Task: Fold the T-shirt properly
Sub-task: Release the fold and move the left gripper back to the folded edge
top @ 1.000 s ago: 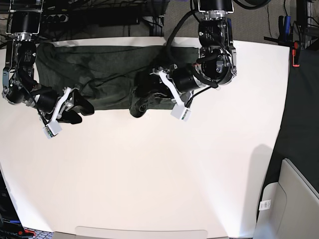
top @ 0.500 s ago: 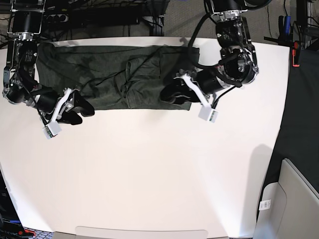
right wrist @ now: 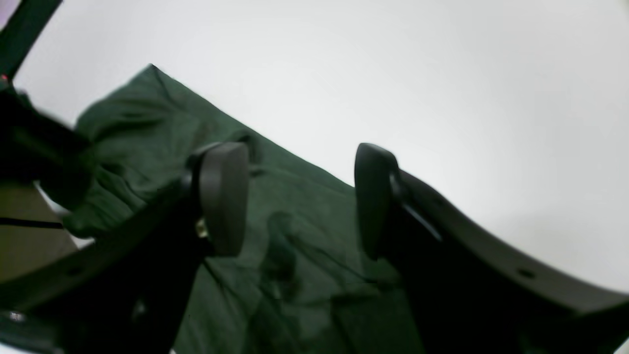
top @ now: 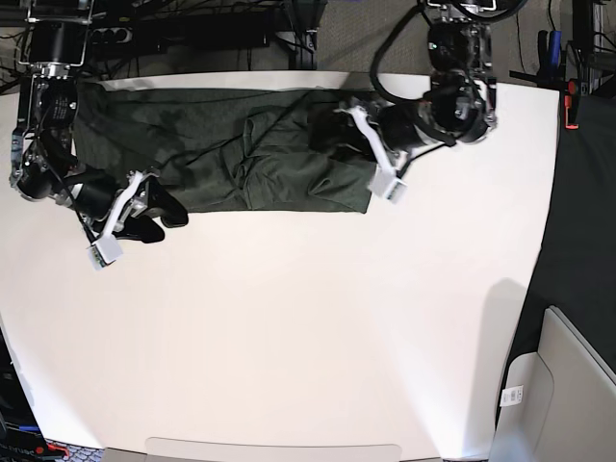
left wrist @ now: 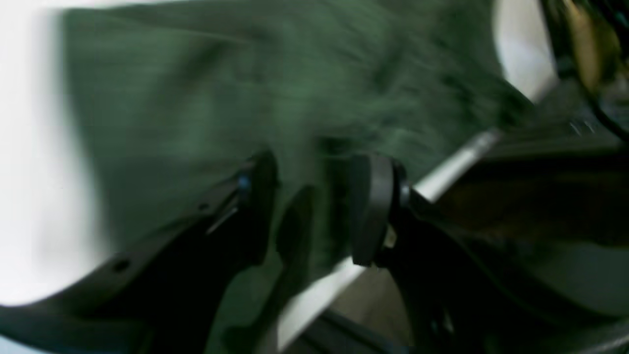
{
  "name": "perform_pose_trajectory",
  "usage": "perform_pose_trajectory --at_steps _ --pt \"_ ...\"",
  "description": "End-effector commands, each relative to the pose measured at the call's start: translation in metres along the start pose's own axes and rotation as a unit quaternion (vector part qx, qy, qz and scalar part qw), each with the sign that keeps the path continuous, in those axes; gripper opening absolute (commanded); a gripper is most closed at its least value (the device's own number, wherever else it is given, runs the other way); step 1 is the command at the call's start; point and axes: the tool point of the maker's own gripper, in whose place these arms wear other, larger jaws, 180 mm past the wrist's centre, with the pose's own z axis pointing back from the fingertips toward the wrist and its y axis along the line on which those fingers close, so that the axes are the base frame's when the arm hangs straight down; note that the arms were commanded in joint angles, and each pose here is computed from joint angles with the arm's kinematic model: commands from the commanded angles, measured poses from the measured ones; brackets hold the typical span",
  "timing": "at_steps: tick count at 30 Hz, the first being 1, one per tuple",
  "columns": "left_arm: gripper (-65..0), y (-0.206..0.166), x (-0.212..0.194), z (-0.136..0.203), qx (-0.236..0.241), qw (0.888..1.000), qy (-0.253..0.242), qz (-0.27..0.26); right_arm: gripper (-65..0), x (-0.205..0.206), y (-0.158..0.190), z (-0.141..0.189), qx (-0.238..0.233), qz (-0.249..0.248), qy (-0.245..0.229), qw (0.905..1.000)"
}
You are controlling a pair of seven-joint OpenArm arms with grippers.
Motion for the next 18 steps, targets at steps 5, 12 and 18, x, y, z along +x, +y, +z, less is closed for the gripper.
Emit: perform_pose_trajectory --at_steps 5,12,18 --pt "-40.3 -0.029 0.009 -0.011 -0.04 0.999 -0.013 -0.031 -30.6 0.018 -0.001 0.006 0.0 0.013 -0.026 0.9996" --pt "-40.3 -0.043 -0.002 -0.027 -0.065 0.997 0.01 -0.031 -30.6 0.018 -0.002 0.007 0.001 0.013 -0.025 0.9996" --pt "-40.3 -0.053 -0.002 -0.031 -0.08 0.996 0.019 -0.046 -30.6 0.017 -0.001 0.006 0.002 0.012 -0.026 0.9996"
